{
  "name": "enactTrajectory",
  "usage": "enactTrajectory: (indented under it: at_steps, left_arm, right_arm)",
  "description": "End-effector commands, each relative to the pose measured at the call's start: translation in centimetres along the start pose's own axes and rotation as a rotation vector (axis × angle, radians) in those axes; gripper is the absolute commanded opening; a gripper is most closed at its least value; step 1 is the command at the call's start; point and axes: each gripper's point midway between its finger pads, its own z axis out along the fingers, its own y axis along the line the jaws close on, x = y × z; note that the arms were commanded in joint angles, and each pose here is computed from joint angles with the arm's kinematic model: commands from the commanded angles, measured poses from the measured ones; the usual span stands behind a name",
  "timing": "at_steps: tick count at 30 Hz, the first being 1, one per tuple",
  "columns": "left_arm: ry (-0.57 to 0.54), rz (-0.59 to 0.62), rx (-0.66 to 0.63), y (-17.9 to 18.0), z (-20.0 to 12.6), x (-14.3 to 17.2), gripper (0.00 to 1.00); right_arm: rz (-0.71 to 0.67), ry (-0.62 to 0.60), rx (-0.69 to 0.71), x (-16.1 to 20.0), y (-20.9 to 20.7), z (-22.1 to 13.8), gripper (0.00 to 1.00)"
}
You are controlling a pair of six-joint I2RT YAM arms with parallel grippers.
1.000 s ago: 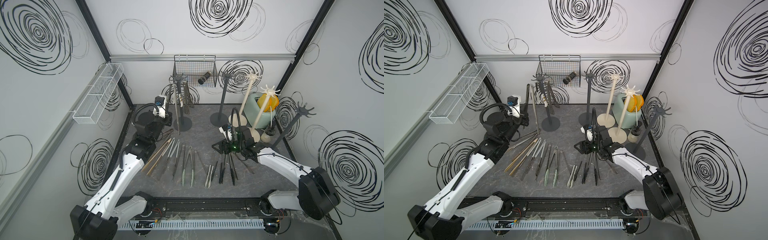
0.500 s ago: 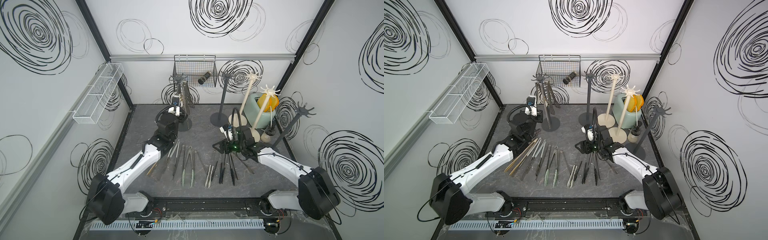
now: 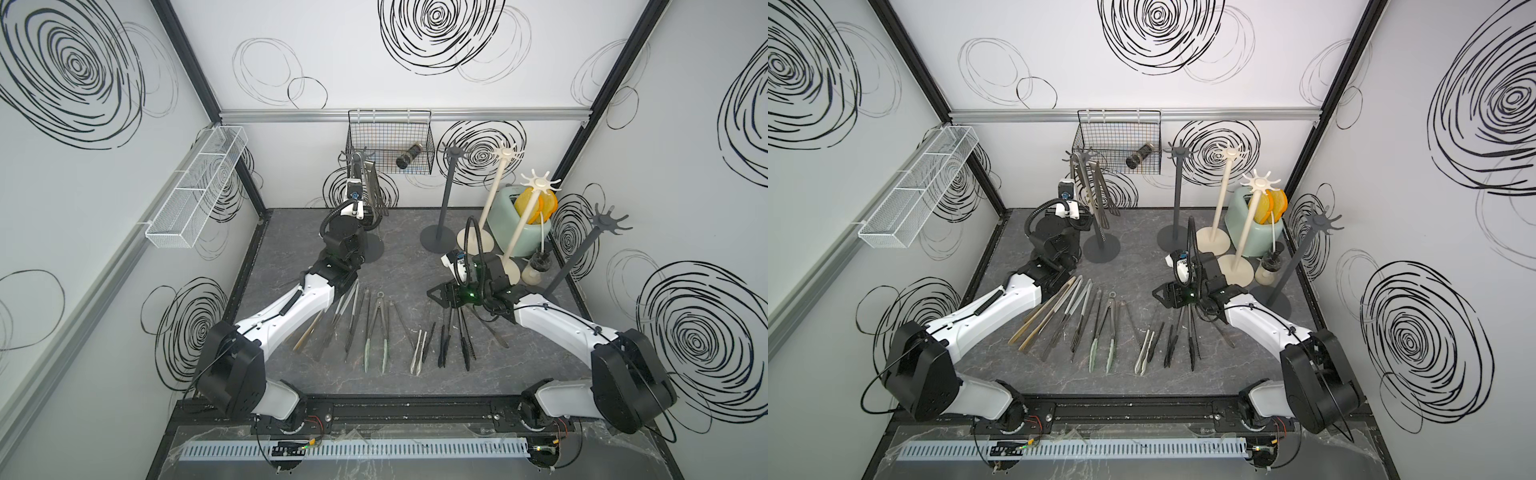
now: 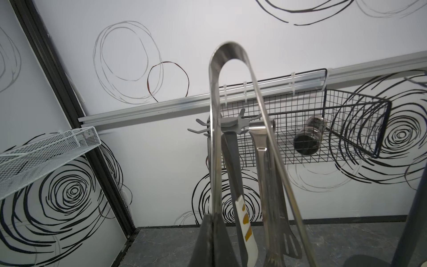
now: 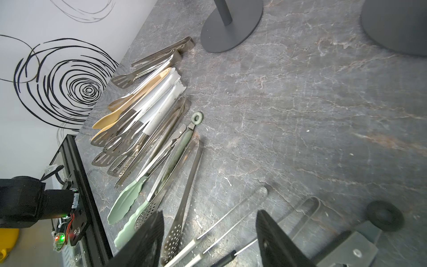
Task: Hang food tongs on kitchen utensil racks
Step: Hang the food tongs on the rack.
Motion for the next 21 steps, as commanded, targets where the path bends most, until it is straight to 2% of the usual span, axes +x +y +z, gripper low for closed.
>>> enactTrajectory:
  at_steps: [1, 8, 19, 21]
  left_arm:
    - [-0.066, -0.049, -0.019, 0.6, 0.8, -2.2, 0.00]
    - [-0.043, -0.023, 0.006, -0.5, 2.5, -1.6, 0.00]
    - [-0.024, 0.012, -0.037, 0.3, 3.9, -1.1, 0.00]
    - [0.006, 0.039, -0.032, 0.0, 4.1, -0.2, 0.00]
  right_arm:
    - [-0.012, -0.008, -0.021, -0.2, 0.1, 0.1, 0.66]
    - [-0.006, -0.007, -0.025, -0.2, -0.2, 0.1, 0.66]
    - [0.005, -0.005, -0.030, 0.0, -0.4, 0.1, 0.66]
    - [0.005, -0.006, -0.031, 0.0, -0.5, 0.1, 0.66]
